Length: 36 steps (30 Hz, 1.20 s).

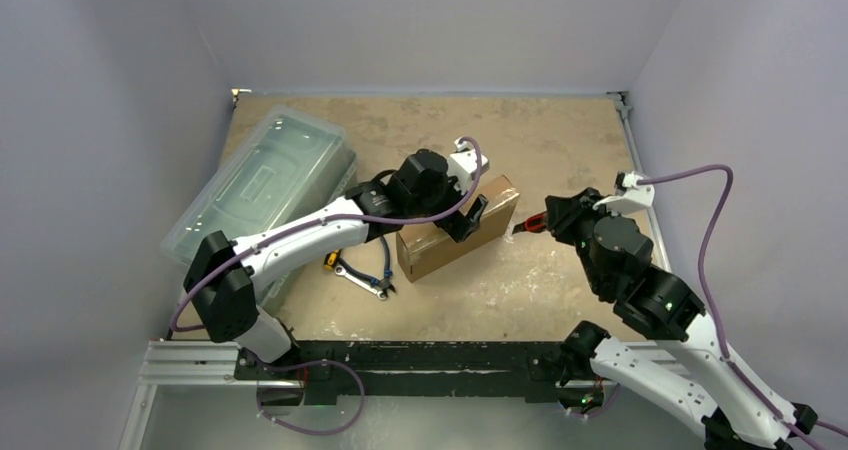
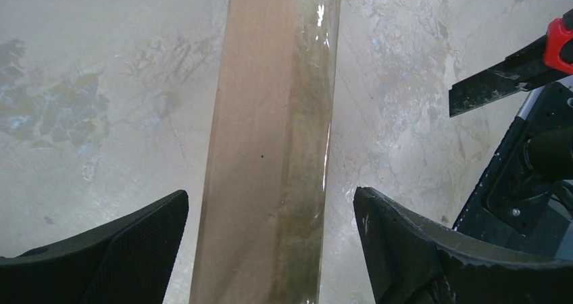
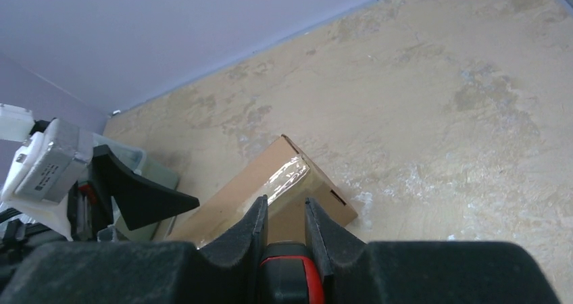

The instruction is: Unpack the express box

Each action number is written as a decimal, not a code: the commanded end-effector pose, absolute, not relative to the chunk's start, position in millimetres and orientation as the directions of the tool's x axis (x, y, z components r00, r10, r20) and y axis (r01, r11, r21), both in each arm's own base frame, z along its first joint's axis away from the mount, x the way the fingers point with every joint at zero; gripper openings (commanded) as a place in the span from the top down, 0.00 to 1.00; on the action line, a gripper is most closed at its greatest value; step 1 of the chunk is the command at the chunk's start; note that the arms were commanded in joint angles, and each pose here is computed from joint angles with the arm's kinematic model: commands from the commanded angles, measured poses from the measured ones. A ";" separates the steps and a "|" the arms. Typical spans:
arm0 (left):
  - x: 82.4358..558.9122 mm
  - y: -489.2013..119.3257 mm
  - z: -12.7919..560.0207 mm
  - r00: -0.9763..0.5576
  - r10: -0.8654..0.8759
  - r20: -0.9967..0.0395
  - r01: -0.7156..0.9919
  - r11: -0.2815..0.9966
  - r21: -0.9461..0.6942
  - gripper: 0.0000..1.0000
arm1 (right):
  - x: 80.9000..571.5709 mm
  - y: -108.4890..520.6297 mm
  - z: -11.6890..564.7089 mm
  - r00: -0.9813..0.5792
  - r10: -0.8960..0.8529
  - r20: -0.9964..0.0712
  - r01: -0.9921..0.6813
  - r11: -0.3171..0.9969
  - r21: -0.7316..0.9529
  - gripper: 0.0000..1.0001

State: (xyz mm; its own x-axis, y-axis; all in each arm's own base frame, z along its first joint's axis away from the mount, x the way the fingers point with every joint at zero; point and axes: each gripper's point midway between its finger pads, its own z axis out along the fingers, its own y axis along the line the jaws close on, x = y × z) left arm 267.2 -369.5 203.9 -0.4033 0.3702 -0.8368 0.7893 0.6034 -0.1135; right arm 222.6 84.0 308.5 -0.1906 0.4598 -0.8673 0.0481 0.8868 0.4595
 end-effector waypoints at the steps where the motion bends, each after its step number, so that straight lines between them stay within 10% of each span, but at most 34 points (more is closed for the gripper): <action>1: 260.3 -380.3 203.4 -0.429 0.330 -0.841 0.798 0.575 -0.181 0.09 | 220.2 84.4 319.3 -0.179 0.489 -0.854 0.031 0.870 0.492 1.00; 16: 310.1 -355.3 196.5 -0.597 0.092 -0.797 0.590 0.724 -0.358 0.33 | 222.1 84.2 335.1 -0.139 0.505 -0.852 0.011 0.861 0.509 1.00; 36: 323.3 -369.3 177.5 -0.736 -0.602 -0.311 0.171 0.279 -0.945 0.28 | 232.2 101.7 359.1 -0.116 0.529 -0.841 -0.054 0.842 0.537 1.00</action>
State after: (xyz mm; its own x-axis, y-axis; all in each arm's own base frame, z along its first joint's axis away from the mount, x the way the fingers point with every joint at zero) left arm 317.3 -354.3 156.4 -0.7360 -0.4847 -0.4726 0.2162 0.4932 -0.8426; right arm 227.5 103.5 325.7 -0.1885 0.4832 -0.8550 -0.0369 0.8665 0.4978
